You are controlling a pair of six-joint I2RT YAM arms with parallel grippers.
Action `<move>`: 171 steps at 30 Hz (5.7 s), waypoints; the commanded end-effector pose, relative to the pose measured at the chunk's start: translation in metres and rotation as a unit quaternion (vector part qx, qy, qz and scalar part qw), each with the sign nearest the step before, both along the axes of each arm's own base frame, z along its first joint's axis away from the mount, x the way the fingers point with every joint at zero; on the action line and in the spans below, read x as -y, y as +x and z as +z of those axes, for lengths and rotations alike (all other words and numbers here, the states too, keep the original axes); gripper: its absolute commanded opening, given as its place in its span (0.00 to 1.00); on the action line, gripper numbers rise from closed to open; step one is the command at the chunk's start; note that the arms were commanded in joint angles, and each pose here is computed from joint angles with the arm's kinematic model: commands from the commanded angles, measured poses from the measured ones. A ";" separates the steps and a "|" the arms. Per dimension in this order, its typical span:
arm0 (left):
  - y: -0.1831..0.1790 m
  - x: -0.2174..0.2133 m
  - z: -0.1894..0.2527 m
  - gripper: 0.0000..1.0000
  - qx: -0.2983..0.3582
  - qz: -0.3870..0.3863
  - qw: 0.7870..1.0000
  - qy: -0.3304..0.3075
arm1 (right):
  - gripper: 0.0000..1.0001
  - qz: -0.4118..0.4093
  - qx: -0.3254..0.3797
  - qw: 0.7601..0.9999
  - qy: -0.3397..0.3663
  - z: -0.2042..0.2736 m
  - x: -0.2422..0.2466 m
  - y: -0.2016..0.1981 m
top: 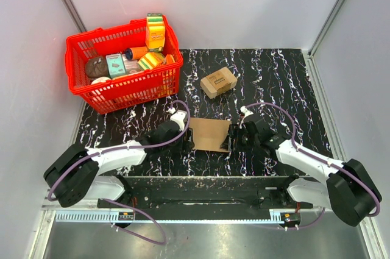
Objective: Fold the paper box
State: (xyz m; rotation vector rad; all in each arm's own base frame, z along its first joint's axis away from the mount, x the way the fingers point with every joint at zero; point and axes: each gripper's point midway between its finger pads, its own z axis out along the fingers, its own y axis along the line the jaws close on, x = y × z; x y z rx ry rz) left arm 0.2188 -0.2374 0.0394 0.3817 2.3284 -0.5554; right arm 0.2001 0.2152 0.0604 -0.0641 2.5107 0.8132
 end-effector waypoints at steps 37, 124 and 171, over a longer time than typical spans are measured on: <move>0.003 0.031 0.047 0.68 0.036 -0.045 0.995 -0.079 | 0.57 0.029 0.019 0.998 0.047 0.027 -0.017 -0.002; 0.007 0.026 0.013 0.56 0.024 -0.042 0.998 -0.041 | 0.67 -0.039 0.112 0.989 -0.089 0.048 0.030 0.042; 0.011 0.030 -0.001 0.60 0.012 -0.046 0.999 -0.024 | 0.22 0.079 0.184 0.977 -0.078 0.037 -0.041 0.149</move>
